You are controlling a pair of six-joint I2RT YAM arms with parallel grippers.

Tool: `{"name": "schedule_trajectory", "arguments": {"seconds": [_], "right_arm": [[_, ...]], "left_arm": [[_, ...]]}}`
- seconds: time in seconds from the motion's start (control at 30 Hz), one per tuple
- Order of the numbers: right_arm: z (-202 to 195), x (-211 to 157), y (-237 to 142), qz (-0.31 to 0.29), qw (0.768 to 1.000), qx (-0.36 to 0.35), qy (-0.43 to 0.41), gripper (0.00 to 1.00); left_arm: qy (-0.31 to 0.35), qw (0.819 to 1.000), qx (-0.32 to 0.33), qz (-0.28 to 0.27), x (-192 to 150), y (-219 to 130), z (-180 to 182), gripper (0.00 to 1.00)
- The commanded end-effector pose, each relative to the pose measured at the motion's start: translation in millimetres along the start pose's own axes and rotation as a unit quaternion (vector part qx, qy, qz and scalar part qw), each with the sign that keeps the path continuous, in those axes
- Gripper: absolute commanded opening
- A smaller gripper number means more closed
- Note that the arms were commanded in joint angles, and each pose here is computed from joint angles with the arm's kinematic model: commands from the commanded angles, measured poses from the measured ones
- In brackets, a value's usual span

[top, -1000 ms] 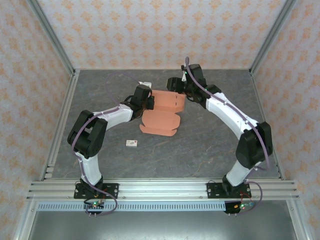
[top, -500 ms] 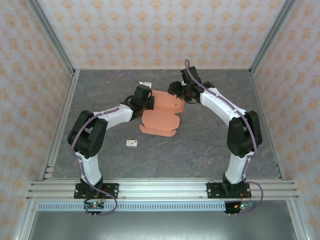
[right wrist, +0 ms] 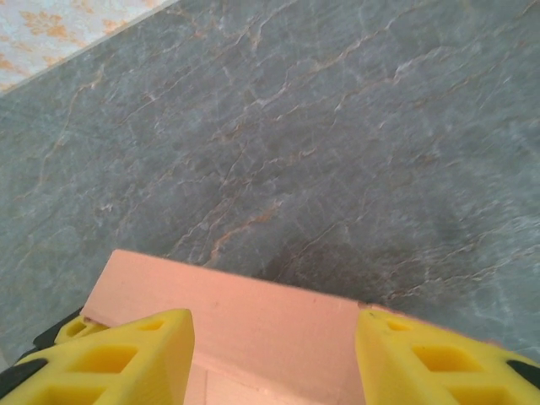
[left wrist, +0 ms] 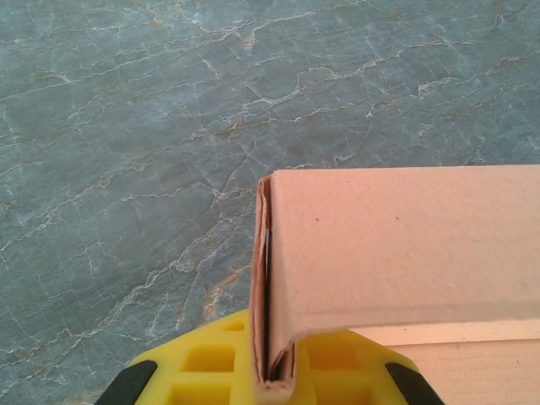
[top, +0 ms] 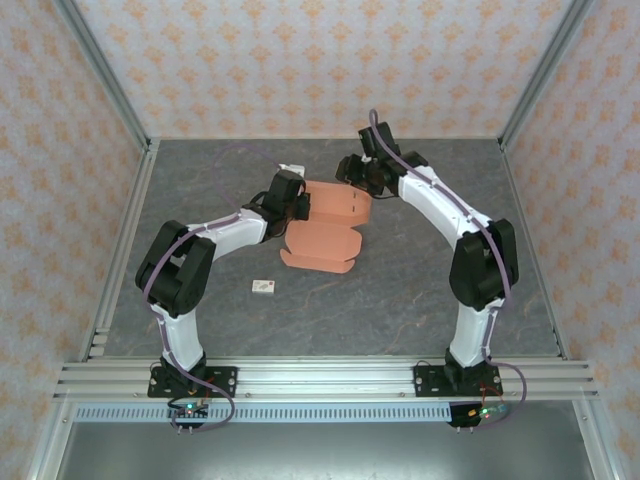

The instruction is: Fold the paper box

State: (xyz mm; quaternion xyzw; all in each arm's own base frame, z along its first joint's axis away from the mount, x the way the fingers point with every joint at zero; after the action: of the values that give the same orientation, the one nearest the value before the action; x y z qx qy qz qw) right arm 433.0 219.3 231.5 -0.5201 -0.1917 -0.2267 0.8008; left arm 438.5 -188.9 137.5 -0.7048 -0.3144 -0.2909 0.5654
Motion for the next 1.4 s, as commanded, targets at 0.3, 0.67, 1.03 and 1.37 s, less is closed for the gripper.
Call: {"name": "schedule_trajectory", "arguments": {"seconds": [0.3, 0.67, 1.03, 1.37], "right_arm": [[-1.6, -14.1, -1.3, 0.028, 0.994, -0.094, -0.055, 0.61], [3.4, -25.3, 20.5, 0.045, 0.996, -0.066, -0.027, 0.58], [8.7, -17.7, 22.7, 0.033, 0.999, 0.002, 0.04, 0.44], [4.1, -4.9, 18.8, 0.031, 0.996, 0.036, 0.076, 0.33]], "left_arm": [[-0.005, 1.0, 0.008, -0.027, 11.9, -6.3, -3.3, 0.0], [-0.006, 1.0, 0.007, -0.029, 13.6, -8.0, -4.7, 0.0], [-0.007, 1.0, 0.005, -0.027, 12.1, -7.1, -7.0, 0.0], [-0.005, 1.0, 0.013, -0.025, 10.4, -6.4, -6.9, 0.0]]}}
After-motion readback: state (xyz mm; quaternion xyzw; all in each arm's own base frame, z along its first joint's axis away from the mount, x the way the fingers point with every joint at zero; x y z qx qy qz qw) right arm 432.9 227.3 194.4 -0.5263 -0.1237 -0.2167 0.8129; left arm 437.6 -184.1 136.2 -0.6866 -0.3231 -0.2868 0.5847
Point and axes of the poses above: each hand's point on the last joint's axis, 136 mm out from that joint toward the fingers, its own y axis out along the fingers, its own z axis along the line the jaws close on, x = y × z, the point moved 5 cm from there along -y, back along the fingers, and after that the axes turned 8 degrees about -y, right-handed, at the moved point
